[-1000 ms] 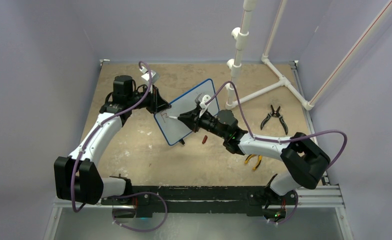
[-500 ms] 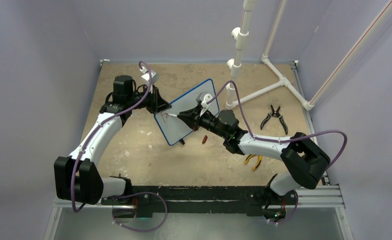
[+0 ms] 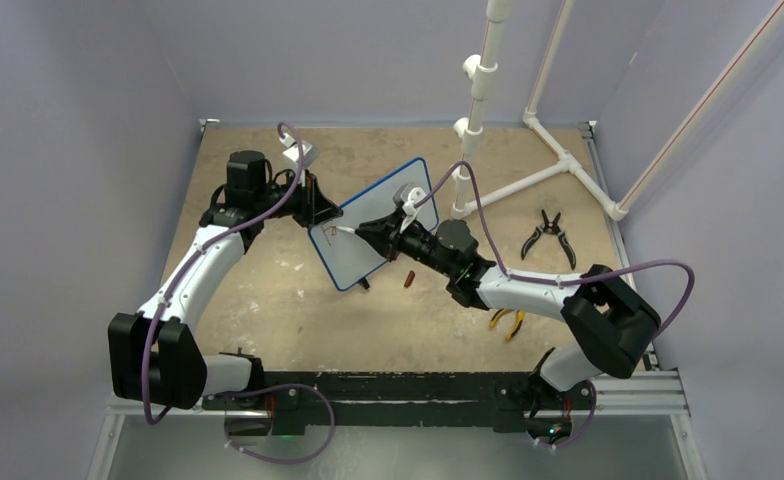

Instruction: Write a sentence on the whiteboard

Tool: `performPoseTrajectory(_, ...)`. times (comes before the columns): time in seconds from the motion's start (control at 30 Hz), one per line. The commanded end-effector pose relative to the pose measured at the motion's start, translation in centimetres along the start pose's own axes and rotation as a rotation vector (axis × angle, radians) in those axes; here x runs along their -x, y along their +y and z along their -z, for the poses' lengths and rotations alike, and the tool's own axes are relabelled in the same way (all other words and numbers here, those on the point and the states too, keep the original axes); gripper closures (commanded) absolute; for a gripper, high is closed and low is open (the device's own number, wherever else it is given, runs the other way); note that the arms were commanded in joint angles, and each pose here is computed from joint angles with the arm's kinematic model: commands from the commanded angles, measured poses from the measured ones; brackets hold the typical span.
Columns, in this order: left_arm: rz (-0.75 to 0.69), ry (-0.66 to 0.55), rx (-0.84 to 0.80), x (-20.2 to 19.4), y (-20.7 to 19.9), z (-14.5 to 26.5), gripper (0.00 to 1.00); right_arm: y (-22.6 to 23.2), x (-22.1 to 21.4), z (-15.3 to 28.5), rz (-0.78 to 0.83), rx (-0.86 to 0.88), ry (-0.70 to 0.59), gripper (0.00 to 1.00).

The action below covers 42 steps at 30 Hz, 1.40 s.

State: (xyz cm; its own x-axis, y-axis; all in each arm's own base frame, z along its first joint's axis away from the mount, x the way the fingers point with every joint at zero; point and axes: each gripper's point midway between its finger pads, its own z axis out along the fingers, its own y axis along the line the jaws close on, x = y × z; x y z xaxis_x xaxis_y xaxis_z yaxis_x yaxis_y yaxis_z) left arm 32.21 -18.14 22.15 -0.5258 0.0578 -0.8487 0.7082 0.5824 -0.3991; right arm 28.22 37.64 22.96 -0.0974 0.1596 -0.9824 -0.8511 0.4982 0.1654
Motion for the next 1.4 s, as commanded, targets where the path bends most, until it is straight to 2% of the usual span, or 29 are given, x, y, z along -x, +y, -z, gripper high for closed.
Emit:
performPoseTrajectory(0.0, -0.028, -0.015, -0.001, 0.2, 0.0, 0.2, 1.00, -0.9, 0.4, 0.5, 0.009, -0.050, -0.010, 1.00)
performPoseTrajectory(0.37, -0.028, -0.015, -0.002, 0.2, 0.0, 0.1, 1.00, -1.6, -1.3, 1.1, 0.004, -0.080, 0.034, 1.00)
performPoseTrajectory(0.6, -0.029, -0.015, -0.002, 0.3, 0.0, 0.1, 1.00, -2.2, -0.3, 1.7, 0.009, -0.128, 0.008, 1.00)
performPoseTrajectory(0.93, -0.030, -0.016, -0.001, 0.3, 0.0, 0.2, 1.00, 0.0, 3.2, 1.7, 0.014, -0.029, -0.077, 1.00)
performPoseTrajectory(1.37, -0.027, -0.014, -0.001, 0.2, 0.0, 0.1, 1.00, 0.0, 3.4, 0.2, 0.019, -0.011, -0.087, 1.00)
